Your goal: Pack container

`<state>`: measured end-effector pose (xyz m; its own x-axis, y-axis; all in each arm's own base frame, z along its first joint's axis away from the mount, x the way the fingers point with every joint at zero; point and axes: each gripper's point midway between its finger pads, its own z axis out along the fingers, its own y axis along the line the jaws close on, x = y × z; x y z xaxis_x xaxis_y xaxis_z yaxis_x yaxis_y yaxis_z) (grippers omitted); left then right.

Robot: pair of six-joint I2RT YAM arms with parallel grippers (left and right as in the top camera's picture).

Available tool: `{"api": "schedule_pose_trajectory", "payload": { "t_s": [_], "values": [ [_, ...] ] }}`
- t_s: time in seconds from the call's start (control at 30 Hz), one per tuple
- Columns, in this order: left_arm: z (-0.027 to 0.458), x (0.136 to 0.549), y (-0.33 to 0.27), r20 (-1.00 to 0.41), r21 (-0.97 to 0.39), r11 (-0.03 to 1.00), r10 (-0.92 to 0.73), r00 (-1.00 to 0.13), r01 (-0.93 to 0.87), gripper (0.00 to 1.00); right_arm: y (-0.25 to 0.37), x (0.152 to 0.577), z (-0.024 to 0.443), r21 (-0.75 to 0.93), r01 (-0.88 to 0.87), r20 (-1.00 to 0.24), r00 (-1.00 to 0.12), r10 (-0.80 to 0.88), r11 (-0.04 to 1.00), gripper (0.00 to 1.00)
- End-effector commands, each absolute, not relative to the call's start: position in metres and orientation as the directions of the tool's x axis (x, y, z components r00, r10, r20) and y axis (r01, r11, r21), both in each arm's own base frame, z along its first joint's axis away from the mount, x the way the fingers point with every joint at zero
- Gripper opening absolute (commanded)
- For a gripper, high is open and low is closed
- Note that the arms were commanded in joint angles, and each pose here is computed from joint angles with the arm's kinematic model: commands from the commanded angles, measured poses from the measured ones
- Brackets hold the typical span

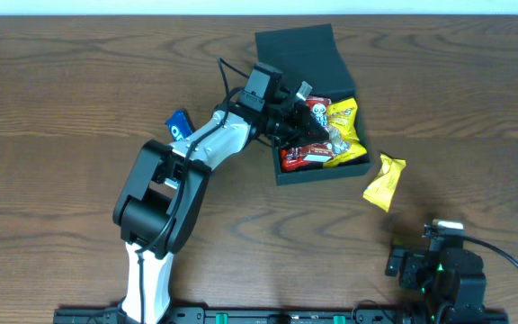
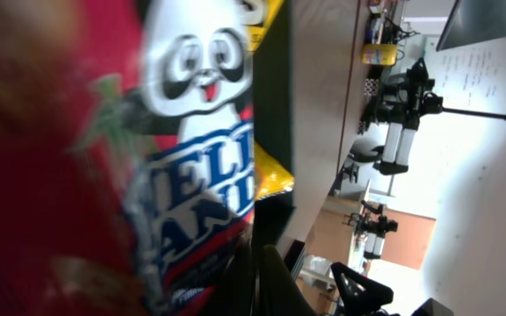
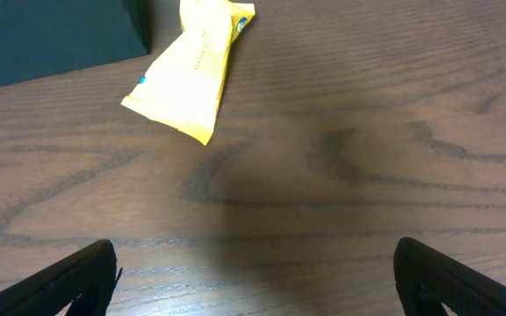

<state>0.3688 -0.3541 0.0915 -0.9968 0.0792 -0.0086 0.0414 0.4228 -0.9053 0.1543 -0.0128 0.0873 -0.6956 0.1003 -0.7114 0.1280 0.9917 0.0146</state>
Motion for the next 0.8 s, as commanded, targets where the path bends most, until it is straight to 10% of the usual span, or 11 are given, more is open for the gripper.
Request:
{"api": "schedule_pose_trajectory", "payload": {
  "t_s": [0.0, 0.67, 0.77],
  "values": [
    [0.061, 0.37, -0.349, 0.064, -0.883, 0.467, 0.046, -0.997, -0.035, 0.06, -0.014, 0.153, 0.085, 0.01, 0.132, -0.708, -0.699, 0.1, 0.991, 0.99],
    [0.197, 0.368, -0.353, -0.278, -0.895, 0.347, 0.057, -0.959, 0.28, 0.05, -0.014, 0.153, 0.085, 0.01, 0.132, -0.708, -0.699, 0.1, 0.991, 0.99],
    [0.217, 0.365, -0.343, -0.354, -0.848, 0.415, 0.022, -0.935, 0.331, 0.54, -0.014, 0.153, 0.085, 0.01, 0.132, -0.708, -0.699, 0.1, 0.991, 0.99]
  ]
}}
